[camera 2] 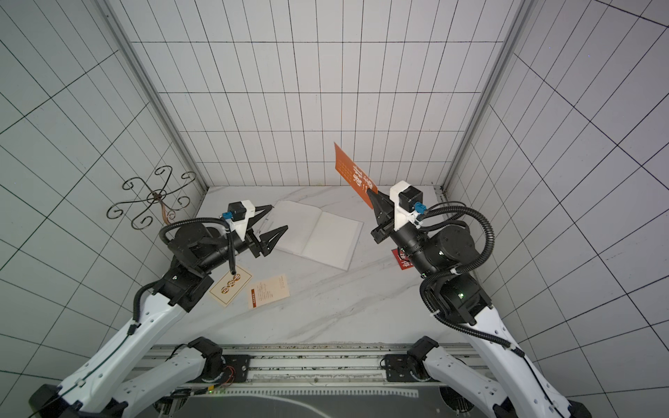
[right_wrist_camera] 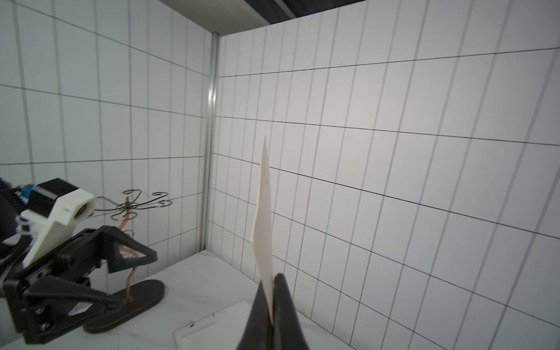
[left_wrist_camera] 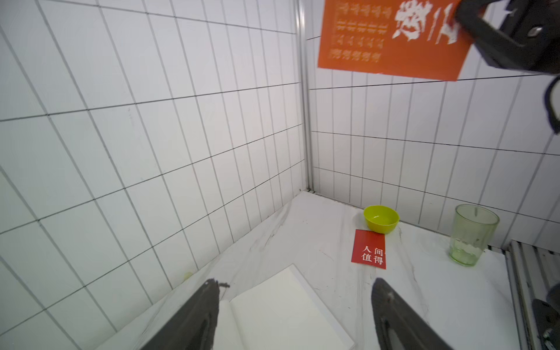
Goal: Place the photos into the photo albums
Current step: Insert the photo into the photo album.
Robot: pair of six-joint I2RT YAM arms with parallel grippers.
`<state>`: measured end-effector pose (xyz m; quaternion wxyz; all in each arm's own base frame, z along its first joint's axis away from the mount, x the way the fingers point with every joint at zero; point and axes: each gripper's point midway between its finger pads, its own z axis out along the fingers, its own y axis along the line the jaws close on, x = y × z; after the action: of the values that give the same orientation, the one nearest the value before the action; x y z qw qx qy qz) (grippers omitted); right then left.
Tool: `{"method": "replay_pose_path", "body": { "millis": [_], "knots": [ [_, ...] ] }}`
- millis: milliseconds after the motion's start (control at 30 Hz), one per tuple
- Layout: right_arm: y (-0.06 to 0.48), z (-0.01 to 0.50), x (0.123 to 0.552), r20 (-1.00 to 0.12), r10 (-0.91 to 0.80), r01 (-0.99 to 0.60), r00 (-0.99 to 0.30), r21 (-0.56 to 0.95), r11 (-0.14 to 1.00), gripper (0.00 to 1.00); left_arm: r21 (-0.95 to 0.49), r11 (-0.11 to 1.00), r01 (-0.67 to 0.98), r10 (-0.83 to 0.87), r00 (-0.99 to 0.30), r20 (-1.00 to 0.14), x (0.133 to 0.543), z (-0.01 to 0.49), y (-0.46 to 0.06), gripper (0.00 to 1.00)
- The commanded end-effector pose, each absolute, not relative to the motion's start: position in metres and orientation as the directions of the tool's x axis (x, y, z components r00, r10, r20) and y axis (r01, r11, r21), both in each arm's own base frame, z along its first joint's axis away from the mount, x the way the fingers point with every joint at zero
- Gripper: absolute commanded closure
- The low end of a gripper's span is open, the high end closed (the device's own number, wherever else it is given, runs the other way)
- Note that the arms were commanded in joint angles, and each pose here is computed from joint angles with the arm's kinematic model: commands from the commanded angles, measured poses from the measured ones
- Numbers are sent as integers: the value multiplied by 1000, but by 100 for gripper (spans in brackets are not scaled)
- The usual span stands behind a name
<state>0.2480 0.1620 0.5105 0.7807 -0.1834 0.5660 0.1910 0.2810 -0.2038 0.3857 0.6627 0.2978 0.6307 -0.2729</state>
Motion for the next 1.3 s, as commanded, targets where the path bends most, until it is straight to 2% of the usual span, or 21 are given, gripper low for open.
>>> {"method": "replay_pose_path", "body": {
  "millis": [0,500,933,1267],
  "knots": [
    [136,482,277,-966,167,-334,196,95,938,100,-88,817,570,-57,-72,-996,315,384,-176,22],
    [165,463,299,-969,238,-410,66,191,892,100,-258,811,525,-122,-280,-952,360,353,-179,26],
    [174,453,303,-970,242,-439,19,209,874,100,-267,814,515,-125,-294,-948,379,324,-184,29],
    [182,425,313,-963,261,-436,-62,261,861,100,-321,831,454,-126,-408,-904,400,273,-188,32]
  ]
}}
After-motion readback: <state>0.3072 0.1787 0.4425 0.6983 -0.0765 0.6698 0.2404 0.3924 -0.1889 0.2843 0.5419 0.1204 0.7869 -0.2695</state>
